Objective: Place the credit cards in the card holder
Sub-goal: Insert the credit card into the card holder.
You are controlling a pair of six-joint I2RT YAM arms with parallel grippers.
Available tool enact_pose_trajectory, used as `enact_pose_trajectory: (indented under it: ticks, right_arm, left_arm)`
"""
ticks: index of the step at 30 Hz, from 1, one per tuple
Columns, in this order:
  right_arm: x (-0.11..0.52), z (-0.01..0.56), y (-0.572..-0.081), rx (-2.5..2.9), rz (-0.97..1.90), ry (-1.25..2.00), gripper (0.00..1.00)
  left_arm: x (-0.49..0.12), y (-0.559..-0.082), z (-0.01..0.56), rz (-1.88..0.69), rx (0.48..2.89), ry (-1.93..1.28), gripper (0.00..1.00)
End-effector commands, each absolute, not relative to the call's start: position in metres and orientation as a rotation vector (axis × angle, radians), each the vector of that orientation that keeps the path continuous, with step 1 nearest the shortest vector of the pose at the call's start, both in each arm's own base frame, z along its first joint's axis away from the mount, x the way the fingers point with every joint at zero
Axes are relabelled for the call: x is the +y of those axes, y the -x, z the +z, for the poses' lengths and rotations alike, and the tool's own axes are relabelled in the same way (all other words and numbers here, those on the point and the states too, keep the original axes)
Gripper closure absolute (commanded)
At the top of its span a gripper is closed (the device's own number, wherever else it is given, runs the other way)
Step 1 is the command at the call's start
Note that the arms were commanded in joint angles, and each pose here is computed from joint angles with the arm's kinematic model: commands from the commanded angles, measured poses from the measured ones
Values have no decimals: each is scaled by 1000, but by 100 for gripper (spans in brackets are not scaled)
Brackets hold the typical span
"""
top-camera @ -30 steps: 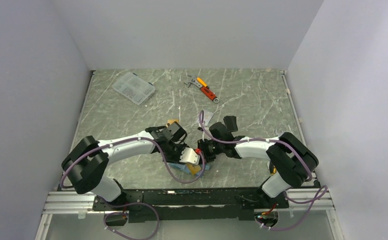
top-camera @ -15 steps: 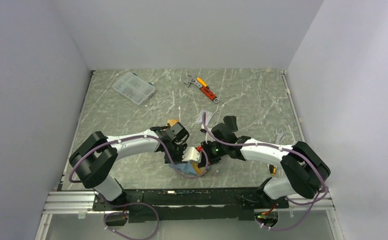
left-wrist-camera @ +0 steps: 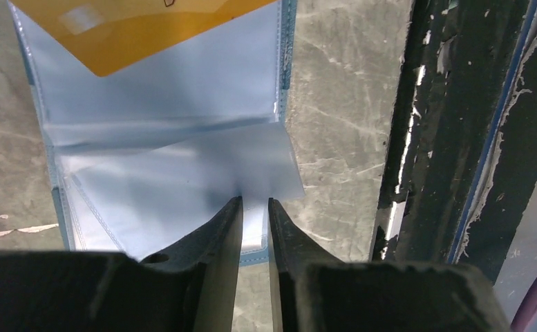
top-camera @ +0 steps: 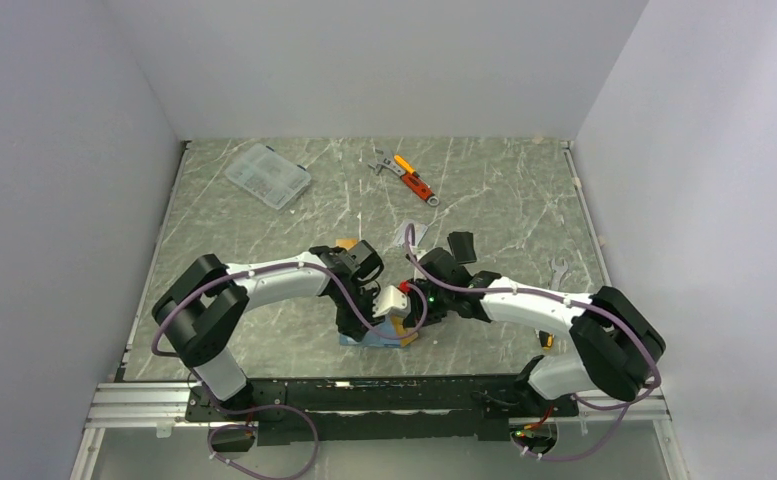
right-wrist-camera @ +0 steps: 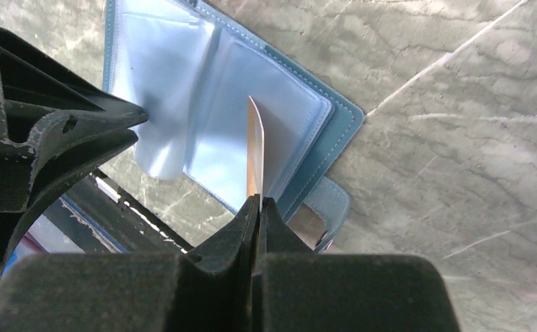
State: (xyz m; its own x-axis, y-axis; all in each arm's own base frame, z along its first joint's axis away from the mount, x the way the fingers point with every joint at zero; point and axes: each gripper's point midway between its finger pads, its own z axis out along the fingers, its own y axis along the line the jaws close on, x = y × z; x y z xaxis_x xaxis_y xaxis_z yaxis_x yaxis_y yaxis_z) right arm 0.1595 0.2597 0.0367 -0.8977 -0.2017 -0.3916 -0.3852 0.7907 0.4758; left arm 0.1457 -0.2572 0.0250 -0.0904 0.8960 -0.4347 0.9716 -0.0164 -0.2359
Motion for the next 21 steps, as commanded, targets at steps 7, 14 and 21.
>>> enact_pose_trajectory:
  ticks: [7, 14, 21]
  right_arm:
    - [265, 50, -195, 2586, 739, 495, 100]
    - [295, 66, -192, 2544, 964, 461, 100]
    - [304, 62, -181, 2568, 1004, 456, 100]
  left_arm:
    - [-253, -151, 47, -743, 2110, -1953, 73]
    - [-238, -174, 47, -522, 2030, -2022, 73]
    - [-226, -176, 36, -452, 2007, -2080, 73]
